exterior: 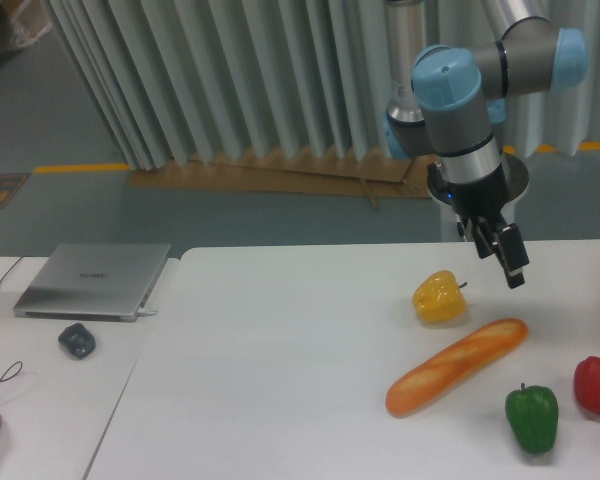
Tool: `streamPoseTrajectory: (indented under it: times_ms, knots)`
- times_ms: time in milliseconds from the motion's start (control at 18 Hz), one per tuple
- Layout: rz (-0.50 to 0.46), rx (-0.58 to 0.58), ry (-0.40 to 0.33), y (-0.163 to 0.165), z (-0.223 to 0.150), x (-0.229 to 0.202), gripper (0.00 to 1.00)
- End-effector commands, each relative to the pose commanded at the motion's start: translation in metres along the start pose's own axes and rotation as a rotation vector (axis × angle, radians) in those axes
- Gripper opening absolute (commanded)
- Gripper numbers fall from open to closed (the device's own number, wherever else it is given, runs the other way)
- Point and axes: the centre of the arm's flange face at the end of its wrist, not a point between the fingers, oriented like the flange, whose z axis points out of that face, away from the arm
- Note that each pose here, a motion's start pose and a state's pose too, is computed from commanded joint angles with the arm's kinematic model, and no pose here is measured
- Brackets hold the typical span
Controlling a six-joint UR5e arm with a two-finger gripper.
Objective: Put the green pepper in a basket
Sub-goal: 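Lower the gripper and move it past the yellow pepper toward the green pepper, then lower the open gripper down over the green bell pepper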
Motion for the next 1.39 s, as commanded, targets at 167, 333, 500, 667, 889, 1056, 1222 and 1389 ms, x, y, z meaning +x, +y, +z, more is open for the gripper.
streamPoseTrajectory:
  times_ms: [167, 333, 500, 667, 889, 1056, 1222, 1389]
  knots:
    - [-0.201, -0.014, 0.021, -0.004, 0.019, -0.008, 1.00]
    - [-0.327, -0.017, 0.033, 0.004, 0.027, -0.019, 1.00]
    - [-0.474, -0.019, 0.063, 0.012, 0.038, -0.027, 1.00]
    - [-0.626, -0.037, 0.116, 0.019, 0.051, -0.029, 1.00]
    - [-0.681, -0.023, 0.163, 0.032, 0.062, -0.040, 1.00]
    - [-0.686, -0.027, 0.174, 0.030, 0.080, -0.056, 1.00]
    - [-0.685, -0.017, 0.167, 0.023, 0.093, -0.081, 1.00]
    - [-0.684, -0.003, 0.154, 0.015, 0.120, -0.095, 1.00]
